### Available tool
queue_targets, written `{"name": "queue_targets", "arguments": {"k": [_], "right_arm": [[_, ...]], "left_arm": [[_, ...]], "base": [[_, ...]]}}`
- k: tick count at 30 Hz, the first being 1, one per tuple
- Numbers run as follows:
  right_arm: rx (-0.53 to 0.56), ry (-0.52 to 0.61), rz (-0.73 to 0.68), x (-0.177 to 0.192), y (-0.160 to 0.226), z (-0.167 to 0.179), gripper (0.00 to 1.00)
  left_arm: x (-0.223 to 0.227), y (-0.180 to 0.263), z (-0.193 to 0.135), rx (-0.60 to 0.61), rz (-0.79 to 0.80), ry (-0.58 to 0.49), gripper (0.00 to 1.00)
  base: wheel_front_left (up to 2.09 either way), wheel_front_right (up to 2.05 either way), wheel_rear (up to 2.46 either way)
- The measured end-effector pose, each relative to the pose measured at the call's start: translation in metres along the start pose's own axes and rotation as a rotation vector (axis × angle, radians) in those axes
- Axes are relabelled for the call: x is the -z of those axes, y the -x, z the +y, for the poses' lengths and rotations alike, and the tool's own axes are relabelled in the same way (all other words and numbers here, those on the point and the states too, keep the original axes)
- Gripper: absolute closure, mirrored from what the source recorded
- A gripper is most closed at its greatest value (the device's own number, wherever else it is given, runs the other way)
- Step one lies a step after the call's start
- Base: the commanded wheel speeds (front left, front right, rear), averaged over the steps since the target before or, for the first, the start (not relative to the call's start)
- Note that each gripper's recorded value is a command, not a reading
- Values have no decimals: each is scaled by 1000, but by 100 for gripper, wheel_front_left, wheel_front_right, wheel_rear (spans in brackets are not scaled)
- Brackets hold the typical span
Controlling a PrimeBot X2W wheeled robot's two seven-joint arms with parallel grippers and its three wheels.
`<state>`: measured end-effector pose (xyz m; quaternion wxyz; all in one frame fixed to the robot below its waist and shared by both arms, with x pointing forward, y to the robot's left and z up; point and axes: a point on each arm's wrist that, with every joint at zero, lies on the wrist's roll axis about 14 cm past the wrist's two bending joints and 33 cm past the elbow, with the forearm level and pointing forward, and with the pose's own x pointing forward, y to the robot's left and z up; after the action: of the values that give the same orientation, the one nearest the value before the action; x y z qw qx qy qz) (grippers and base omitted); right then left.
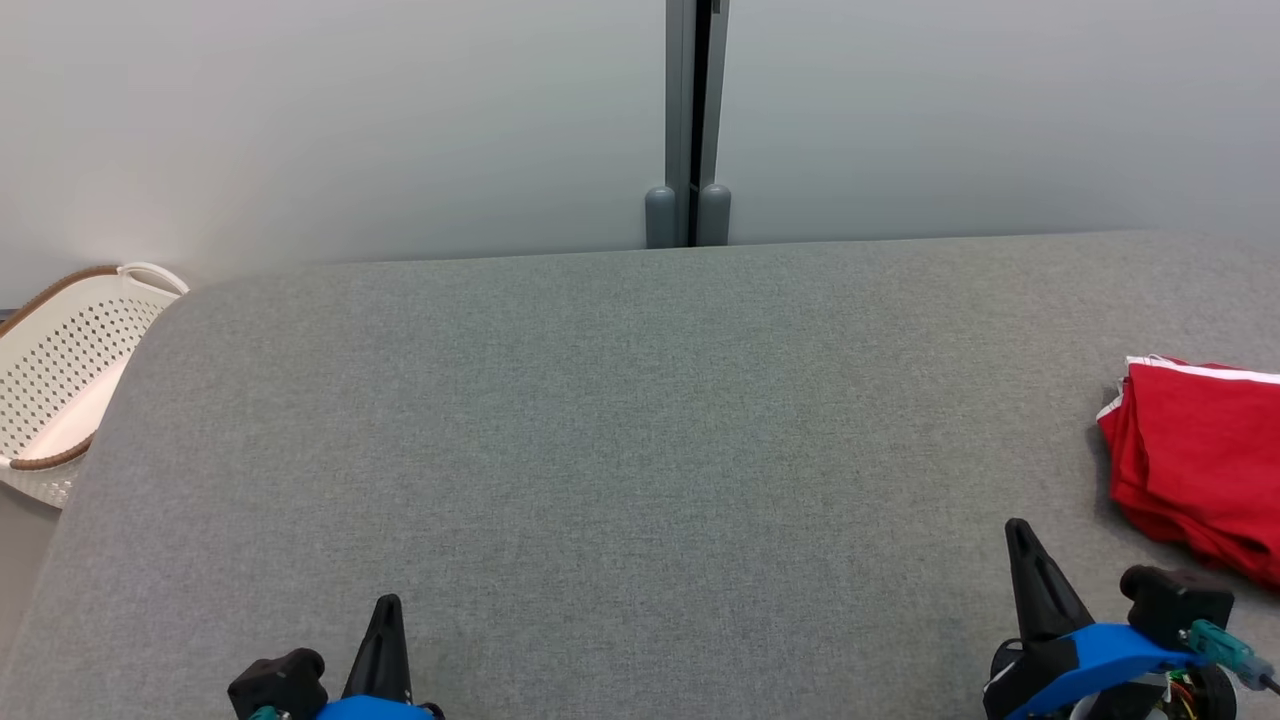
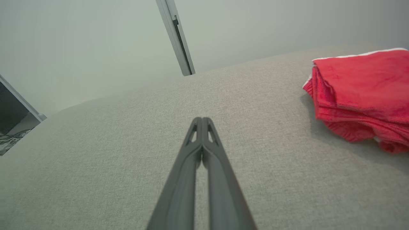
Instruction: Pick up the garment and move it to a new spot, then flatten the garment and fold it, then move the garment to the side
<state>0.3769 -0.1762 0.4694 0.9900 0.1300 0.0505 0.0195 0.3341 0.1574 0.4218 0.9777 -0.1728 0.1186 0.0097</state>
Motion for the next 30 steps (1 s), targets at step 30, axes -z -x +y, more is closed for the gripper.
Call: {"name": "queue_targets", "arguments": {"k": [30], "right_arm": [[46,-486,-22,-10,-1,-9,100]], "left_arm": [[-27,-14,10,-25,-17,468,100]], "base": [[0,0,0]]}}
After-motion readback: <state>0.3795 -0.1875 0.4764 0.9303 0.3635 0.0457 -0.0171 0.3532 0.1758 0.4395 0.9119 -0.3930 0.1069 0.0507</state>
